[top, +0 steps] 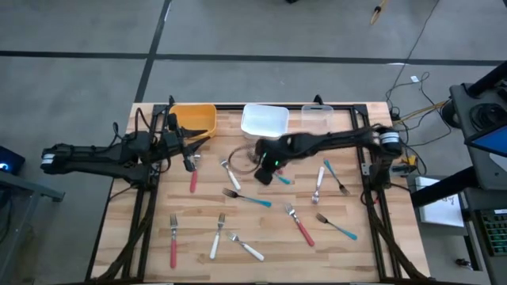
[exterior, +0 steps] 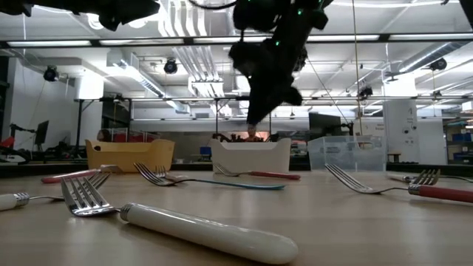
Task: Sort silverware by color (type)
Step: Put the blue fork into the transparent bin
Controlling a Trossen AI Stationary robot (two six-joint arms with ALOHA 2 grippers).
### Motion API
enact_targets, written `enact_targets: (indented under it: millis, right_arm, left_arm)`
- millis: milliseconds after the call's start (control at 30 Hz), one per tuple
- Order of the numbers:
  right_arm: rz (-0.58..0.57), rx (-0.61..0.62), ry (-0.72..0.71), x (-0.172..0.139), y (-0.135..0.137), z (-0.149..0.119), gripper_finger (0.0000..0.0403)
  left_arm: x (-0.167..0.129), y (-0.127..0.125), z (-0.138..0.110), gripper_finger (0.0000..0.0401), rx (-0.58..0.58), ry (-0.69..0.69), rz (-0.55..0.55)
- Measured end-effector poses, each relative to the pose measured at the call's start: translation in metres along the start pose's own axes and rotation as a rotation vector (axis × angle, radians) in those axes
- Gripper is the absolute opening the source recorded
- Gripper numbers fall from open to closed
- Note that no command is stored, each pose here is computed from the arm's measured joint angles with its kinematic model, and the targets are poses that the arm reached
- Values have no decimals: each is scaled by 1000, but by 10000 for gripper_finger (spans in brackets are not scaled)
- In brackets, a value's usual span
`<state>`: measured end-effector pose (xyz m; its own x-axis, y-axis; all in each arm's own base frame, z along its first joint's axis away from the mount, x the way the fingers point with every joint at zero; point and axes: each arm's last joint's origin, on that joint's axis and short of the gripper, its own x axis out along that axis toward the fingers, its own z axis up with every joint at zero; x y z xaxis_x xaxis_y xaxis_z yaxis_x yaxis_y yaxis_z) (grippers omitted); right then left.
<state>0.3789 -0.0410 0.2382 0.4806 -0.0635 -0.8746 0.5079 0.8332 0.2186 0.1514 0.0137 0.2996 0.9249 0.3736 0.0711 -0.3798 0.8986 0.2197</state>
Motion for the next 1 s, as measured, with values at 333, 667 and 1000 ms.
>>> enact_targets:
  millis: [333, 667, 1000]
  right_arm:
    - [-111, 413, 0, -76, -102, 17, 13]
    - [-284, 639, 109, -106, -191, 0, 13]
    - [-317, 707, 163, -91, -216, -19, 12]
  left_arm:
    - [0, 0, 0, 78, 0, 1, 0]
    - [0, 0, 0, 78, 3, 2, -1]
    - [0, 0, 0, 78, 5, 2, -1]
